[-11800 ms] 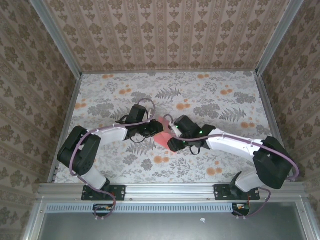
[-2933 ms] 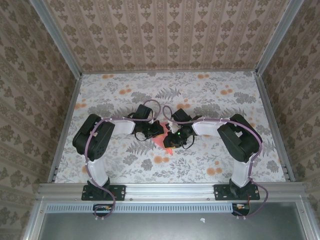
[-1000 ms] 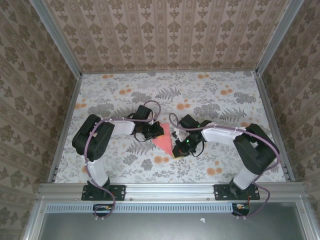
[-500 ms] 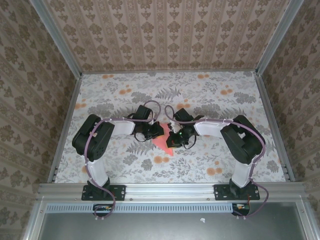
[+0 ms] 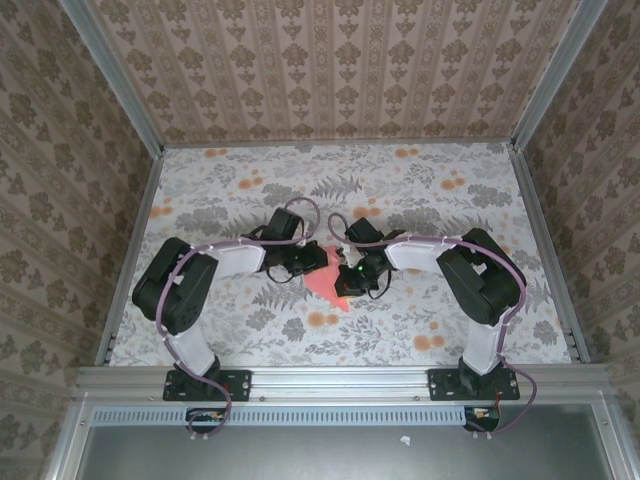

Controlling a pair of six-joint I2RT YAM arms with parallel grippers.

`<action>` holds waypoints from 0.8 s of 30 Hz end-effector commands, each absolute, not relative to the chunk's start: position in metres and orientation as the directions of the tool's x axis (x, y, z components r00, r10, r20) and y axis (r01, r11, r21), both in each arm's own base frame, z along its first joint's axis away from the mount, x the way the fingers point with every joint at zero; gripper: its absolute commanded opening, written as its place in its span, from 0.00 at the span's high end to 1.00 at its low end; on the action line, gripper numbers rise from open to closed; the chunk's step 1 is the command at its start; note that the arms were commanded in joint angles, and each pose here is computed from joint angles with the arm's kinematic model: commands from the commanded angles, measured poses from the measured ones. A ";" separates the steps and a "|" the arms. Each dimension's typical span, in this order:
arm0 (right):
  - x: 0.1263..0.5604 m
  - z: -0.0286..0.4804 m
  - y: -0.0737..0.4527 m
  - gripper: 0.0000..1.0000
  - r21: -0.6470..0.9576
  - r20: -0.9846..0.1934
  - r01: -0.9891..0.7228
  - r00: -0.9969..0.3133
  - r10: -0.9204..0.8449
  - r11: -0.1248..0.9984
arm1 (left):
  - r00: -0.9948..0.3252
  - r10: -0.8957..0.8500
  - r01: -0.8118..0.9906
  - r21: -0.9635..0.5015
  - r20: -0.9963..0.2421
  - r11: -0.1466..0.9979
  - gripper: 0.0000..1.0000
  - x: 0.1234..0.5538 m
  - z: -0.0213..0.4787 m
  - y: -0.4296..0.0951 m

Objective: Fold a paper plane with a square sheet of paper (fold left side to right side)

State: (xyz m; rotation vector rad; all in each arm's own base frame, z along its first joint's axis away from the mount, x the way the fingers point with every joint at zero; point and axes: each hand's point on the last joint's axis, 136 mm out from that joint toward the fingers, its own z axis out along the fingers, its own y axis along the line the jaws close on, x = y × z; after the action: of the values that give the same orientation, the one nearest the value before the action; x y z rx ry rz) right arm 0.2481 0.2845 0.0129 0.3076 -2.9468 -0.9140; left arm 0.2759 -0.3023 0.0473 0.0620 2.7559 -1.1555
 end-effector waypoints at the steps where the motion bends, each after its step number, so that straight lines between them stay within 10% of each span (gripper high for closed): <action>1: 0.235 -0.016 0.256 1.00 0.437 0.067 -0.144 -0.979 -0.192 0.888 | -0.989 0.020 0.122 -0.743 -0.145 0.658 0.89 0.259 0.051 -0.312; 24: 0.232 -0.019 0.249 1.00 0.387 0.087 -0.163 -0.974 -0.211 0.908 | -0.999 0.011 0.044 -0.723 -0.051 0.690 1.00 0.247 0.004 -0.308</action>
State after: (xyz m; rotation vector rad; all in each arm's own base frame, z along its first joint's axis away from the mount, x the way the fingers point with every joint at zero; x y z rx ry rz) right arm 0.2481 0.2833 0.0126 0.3281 -2.9445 -0.8821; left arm 0.2456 -0.3175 0.0213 0.0982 2.8193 -1.2586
